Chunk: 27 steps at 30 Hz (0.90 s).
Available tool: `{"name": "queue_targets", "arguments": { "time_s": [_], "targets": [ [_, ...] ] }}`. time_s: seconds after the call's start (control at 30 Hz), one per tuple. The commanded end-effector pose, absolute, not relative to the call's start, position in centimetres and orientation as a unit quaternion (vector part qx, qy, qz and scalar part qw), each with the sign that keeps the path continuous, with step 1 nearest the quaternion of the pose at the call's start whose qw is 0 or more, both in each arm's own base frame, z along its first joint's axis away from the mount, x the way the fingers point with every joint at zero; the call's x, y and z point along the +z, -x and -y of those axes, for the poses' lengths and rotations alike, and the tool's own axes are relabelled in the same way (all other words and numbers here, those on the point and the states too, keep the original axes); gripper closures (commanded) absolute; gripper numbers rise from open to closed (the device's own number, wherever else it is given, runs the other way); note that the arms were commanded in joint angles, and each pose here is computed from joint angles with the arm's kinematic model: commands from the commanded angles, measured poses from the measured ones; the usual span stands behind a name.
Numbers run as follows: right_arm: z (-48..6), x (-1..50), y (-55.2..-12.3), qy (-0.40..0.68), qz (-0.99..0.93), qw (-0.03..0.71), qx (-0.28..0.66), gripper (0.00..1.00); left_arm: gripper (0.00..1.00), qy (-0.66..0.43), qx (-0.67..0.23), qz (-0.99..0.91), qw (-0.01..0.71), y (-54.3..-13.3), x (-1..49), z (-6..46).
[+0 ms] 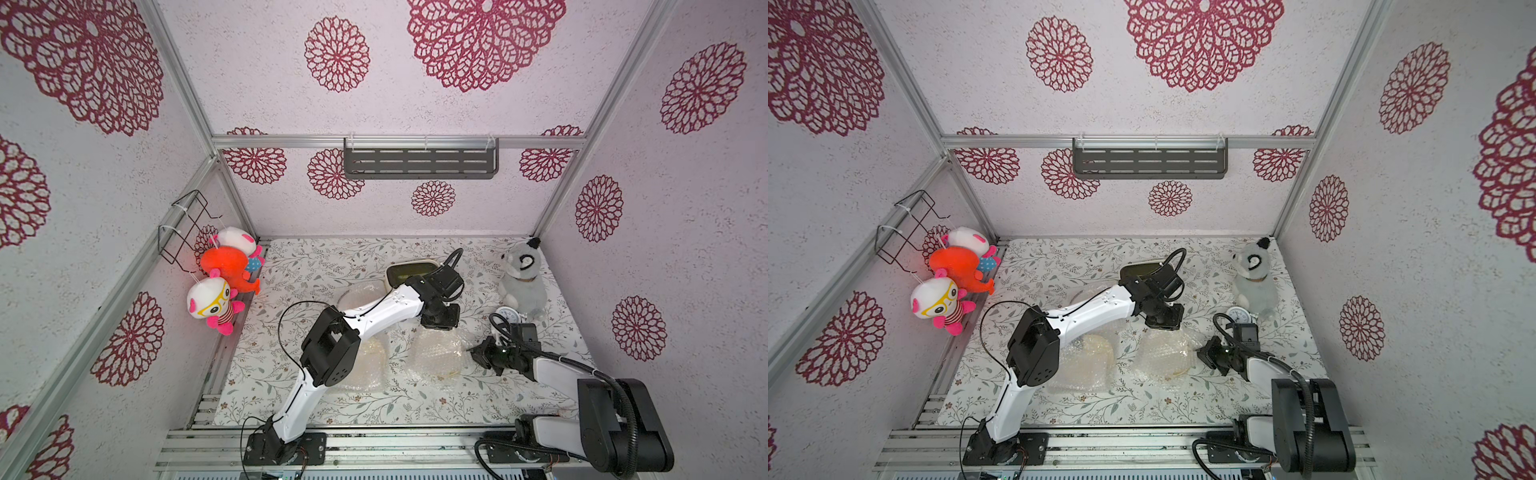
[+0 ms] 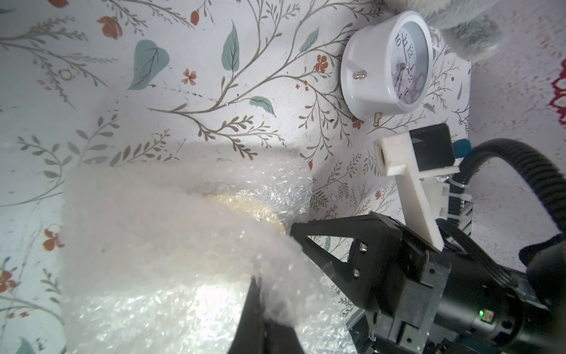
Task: Unpack dinner plates from bubble wrap
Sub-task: Unwrap the bubble wrap at the center of the board.
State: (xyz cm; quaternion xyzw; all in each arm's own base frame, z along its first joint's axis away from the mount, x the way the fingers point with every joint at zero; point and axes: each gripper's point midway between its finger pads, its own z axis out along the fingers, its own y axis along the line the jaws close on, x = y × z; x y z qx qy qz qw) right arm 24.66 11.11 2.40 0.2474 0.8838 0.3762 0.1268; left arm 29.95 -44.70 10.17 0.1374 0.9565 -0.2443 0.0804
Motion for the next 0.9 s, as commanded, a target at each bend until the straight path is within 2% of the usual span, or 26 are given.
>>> {"name": "queue_targets", "arguments": {
  "time_s": [0.0,0.87],
  "targets": [
    [-10.6,1.8,-24.5,-0.246,-0.893,0.128,0.354,1.00,1.00,-0.144,-0.264,-0.949,0.097,-30.2,12.6,44.5],
    [-10.4,2.3,-25.1,-0.244,-0.891,0.146,0.354,1.00,1.00,-0.160,-0.299,-0.935,0.102,-29.5,15.6,43.7]
  ]
}}
